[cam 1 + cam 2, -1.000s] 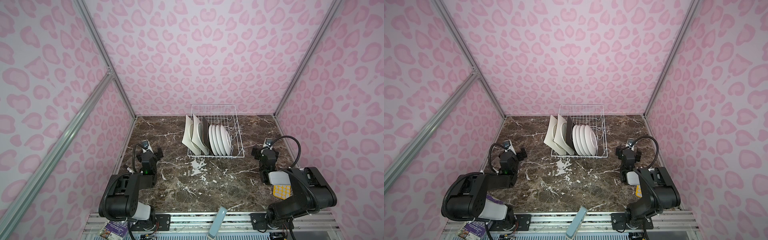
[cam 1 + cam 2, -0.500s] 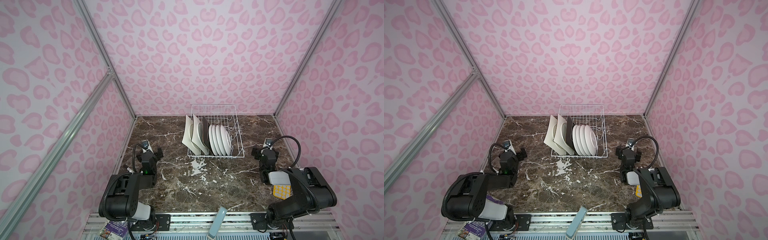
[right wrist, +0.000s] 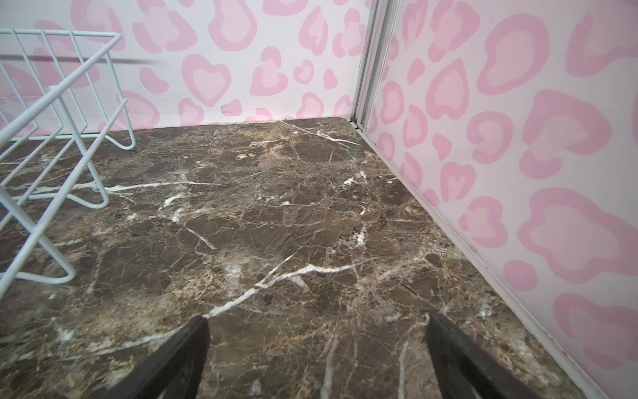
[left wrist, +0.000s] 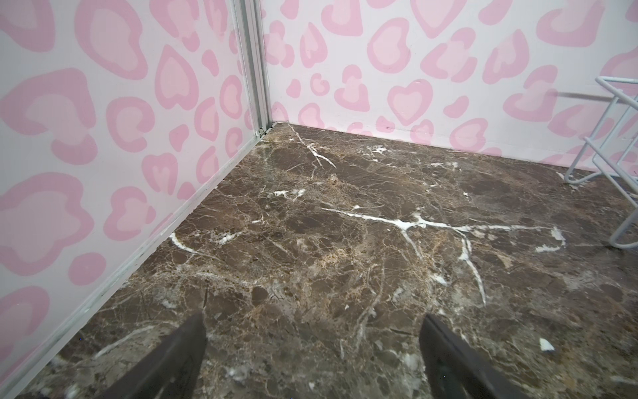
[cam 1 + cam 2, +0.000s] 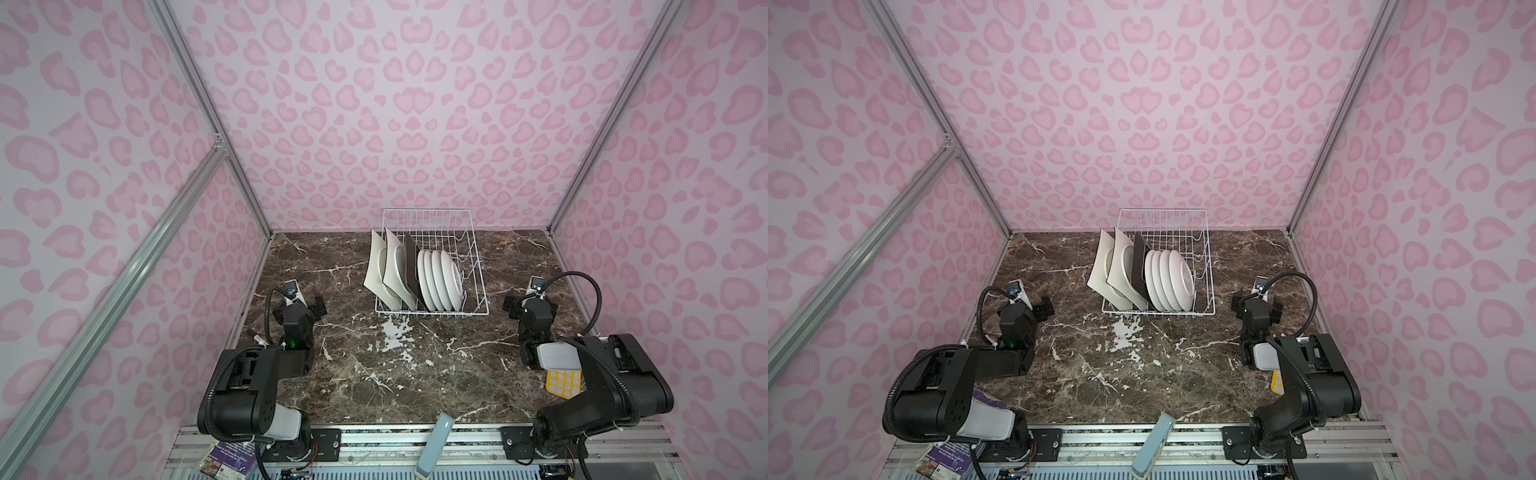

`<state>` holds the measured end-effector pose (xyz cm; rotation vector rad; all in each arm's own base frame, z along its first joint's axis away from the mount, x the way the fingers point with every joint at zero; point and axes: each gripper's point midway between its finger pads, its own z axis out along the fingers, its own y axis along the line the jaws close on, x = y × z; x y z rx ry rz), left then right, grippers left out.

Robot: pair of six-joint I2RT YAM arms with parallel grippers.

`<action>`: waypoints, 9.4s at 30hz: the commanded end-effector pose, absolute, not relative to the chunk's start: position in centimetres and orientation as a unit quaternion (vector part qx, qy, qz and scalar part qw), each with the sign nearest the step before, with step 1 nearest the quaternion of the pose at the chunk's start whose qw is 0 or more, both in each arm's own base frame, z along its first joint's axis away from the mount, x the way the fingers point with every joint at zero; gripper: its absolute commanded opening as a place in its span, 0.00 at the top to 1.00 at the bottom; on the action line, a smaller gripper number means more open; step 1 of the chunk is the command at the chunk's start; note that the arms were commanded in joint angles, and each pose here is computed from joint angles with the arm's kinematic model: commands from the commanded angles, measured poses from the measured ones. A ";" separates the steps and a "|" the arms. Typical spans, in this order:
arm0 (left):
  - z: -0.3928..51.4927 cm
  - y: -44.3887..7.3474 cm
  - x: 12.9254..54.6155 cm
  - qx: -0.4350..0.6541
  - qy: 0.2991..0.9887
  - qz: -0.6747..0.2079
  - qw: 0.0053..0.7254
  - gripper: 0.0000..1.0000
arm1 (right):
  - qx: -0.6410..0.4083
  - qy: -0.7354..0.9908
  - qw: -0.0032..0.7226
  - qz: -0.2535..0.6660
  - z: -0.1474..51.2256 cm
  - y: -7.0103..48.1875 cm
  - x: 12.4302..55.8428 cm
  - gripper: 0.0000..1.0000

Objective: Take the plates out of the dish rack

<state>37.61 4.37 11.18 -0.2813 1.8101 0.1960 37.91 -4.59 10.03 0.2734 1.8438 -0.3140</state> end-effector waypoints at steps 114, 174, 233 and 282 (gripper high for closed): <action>18.7 -19.5 42.9 0.025 0.950 -0.227 0.214 0.58 | -0.133 0.800 0.553 0.193 28.2 15.3 33.7 0.00; 31.4 -17.6 40.9 0.016 0.906 -0.250 0.340 0.96 | -0.136 0.775 0.586 0.194 30.8 15.3 33.6 0.00; 43.7 -19.7 32.6 0.454 0.512 0.106 0.721 0.97 | 0.032 0.770 0.461 0.440 37.3 18.4 37.2 0.01; 35.0 -27.5 32.0 0.556 0.355 0.276 0.700 0.97 | -0.022 0.827 0.268 0.494 30.1 27.1 37.8 0.48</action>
